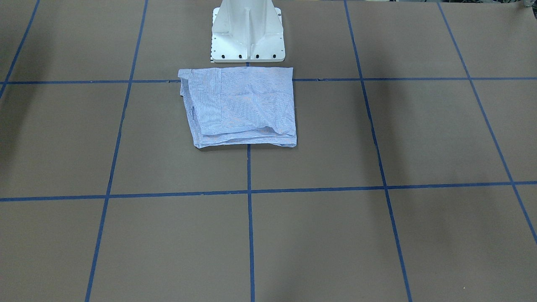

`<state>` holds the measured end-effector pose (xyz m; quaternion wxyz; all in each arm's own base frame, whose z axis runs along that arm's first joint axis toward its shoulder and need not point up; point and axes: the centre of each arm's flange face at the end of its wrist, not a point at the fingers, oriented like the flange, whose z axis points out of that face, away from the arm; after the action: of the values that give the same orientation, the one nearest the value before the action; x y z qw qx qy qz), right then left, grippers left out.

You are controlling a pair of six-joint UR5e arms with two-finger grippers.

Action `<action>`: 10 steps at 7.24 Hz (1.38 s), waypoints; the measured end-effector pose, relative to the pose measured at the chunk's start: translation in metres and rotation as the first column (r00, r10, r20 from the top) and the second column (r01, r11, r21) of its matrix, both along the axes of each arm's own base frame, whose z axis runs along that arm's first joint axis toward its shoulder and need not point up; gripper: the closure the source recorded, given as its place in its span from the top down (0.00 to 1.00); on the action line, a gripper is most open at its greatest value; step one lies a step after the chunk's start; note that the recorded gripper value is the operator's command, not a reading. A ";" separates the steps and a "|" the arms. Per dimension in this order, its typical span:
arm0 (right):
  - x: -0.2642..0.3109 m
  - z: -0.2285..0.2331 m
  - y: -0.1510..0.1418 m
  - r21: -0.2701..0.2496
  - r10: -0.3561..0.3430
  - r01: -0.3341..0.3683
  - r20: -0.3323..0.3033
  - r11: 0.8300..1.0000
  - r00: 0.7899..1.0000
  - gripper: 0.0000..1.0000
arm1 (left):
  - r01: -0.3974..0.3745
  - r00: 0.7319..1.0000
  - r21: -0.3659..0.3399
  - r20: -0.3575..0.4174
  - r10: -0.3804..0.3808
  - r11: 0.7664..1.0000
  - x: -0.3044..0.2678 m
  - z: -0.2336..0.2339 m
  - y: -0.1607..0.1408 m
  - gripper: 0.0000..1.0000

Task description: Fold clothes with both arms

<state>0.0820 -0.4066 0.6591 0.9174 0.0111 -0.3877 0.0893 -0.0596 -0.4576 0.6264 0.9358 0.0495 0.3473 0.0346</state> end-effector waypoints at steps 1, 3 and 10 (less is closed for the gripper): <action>0.000 0.001 0.000 -0.005 0.000 0.000 0.001 1.000 1.000 1.00 | 0.000 1.000 0.002 0.000 0.000 1.000 0.000 -0.001 0.000 1.00; 0.000 0.001 0.000 -0.014 0.000 0.000 0.002 1.000 1.000 1.00 | 0.000 1.000 0.006 -0.001 0.000 1.000 0.000 -0.003 0.000 1.00; -0.024 -0.002 -0.005 0.034 -0.124 0.124 -0.006 0.992 0.992 1.00 | 0.000 1.000 0.006 -0.001 0.000 1.000 0.000 -0.003 0.000 1.00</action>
<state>0.0582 -0.4119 0.6569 0.9216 0.0028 -0.3874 0.0256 -0.0594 -0.4580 0.6232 0.9354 0.0522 0.3478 0.0358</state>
